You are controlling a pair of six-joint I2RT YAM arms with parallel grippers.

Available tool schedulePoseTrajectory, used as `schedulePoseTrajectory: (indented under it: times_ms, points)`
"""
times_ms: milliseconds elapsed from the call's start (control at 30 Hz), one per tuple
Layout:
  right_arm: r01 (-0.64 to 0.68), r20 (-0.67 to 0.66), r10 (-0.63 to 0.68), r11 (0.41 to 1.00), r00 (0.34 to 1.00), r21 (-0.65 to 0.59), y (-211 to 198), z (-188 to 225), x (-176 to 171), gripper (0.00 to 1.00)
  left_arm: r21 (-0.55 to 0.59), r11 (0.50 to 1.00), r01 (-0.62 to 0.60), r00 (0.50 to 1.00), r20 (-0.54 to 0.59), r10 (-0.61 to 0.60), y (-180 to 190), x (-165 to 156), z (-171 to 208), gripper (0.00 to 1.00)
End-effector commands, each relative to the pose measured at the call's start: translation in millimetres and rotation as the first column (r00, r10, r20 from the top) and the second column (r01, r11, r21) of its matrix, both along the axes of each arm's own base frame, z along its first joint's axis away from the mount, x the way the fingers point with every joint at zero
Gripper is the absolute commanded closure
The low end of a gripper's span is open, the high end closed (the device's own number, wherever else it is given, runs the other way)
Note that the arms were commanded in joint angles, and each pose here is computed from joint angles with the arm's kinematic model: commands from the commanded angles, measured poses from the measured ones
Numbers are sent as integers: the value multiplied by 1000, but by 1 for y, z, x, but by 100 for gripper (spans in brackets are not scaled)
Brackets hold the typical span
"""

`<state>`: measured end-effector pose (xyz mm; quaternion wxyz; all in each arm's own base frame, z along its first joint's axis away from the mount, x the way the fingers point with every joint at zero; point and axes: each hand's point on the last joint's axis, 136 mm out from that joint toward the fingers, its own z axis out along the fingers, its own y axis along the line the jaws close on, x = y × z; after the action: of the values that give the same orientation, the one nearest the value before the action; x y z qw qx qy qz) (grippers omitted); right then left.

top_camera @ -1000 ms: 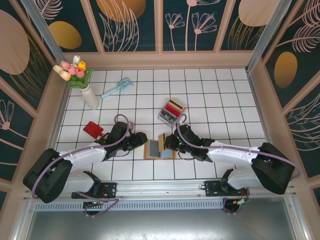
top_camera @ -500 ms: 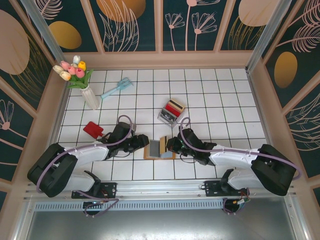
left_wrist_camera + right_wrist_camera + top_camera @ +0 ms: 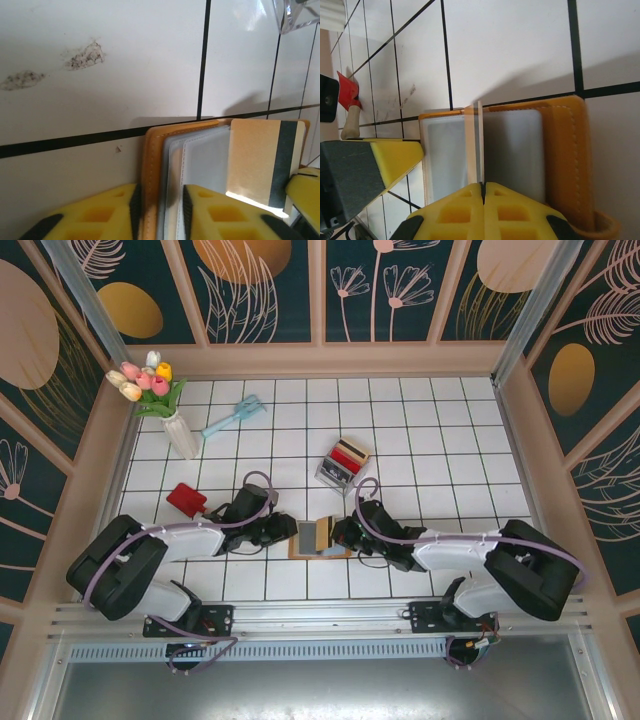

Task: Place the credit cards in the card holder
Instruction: Insert the credit card into the card slot.

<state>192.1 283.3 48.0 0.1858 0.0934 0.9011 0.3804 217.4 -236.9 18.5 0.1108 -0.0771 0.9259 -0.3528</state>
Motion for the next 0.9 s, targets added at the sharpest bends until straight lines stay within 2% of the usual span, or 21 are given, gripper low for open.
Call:
schedulePoseTrajectory:
  times_ms: [0,133,533,867]
  points:
    - [-21,-24,22,999,999,29,6,-6,-6,100,4,1000,30,999,-11,-30,-5,-2,-1,72]
    - [-36,-33,36,999,999,-15,7,-11,-7,100,14,999,30,999,-18,-30,-4,-4,-5,74]
    - [-93,-25,92,995,995,-31,6,-5,-11,100,40,999,16,1000,-22,-15,-1,-2,-9,75]
    - [-147,-22,148,989,989,26,4,5,-12,100,39,999,21,1000,-23,-20,-4,1,-8,75]
